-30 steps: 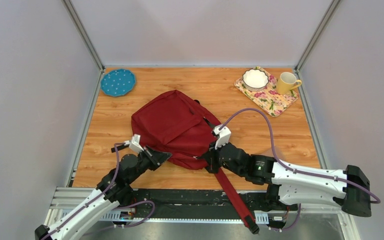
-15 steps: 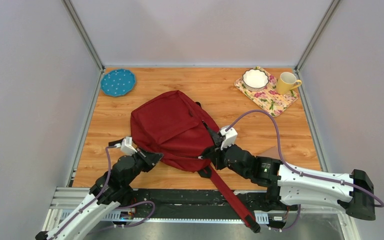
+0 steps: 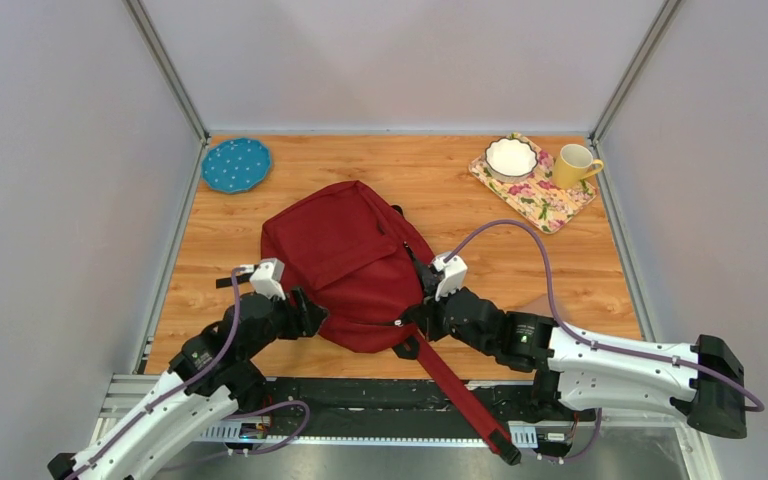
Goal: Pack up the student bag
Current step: Zip the student bag at the center of the board.
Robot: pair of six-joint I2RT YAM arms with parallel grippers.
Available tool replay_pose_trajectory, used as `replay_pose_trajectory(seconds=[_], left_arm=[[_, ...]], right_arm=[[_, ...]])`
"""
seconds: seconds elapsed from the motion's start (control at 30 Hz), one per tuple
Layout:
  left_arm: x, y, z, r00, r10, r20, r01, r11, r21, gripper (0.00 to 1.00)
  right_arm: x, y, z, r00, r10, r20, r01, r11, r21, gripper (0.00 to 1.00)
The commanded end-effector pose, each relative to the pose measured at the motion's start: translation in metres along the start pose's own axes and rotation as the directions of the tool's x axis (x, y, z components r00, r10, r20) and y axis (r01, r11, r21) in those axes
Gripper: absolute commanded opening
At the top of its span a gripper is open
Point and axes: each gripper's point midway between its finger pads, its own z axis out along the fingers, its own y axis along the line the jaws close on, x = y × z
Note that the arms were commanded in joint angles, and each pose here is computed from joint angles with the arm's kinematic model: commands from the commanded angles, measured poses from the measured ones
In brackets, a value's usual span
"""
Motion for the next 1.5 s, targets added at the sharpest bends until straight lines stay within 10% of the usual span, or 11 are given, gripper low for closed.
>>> replay_pose_trajectory(seconds=[0.0,0.5,0.87,1.07,1.37,1.47], left_arm=[[-0.040,-0.042,-0.018,0.951,0.298,0.084,-0.308,0.941,0.144,0.72],[-0.017,-0.121,-0.020,0.794,0.578,0.188,-0.572,0.605,0.554,0.74],[0.032,-0.122,0.010,0.518,0.830,0.208,-0.797,0.381,0.468,0.76],[0.041,-0.113,0.026,0.508,0.838,0.200,-0.816,0.393,0.424,0.76],[0.054,-0.093,0.045,0.575,0.810,0.114,-0.787,0.508,0.351,0.05],[0.056,-0.089,0.044,0.584,0.805,0.110,-0.780,0.518,0.349,0.00]], right_arm=[[-0.014,0.017,0.002,0.997,0.061,0.044,-0.058,0.996,-0.070,0.00],[-0.013,0.014,0.000,0.997,0.068,0.036,-0.066,0.997,-0.051,0.00],[-0.014,0.016,0.003,0.997,0.070,0.026,-0.069,0.997,-0.038,0.00],[-0.018,0.019,-0.001,0.997,0.076,0.029,-0.074,0.996,-0.053,0.00],[-0.013,0.024,-0.005,0.995,0.097,-0.016,-0.098,0.993,-0.066,0.00],[-0.011,0.022,-0.004,0.997,0.075,-0.035,-0.077,0.996,-0.048,0.00]])
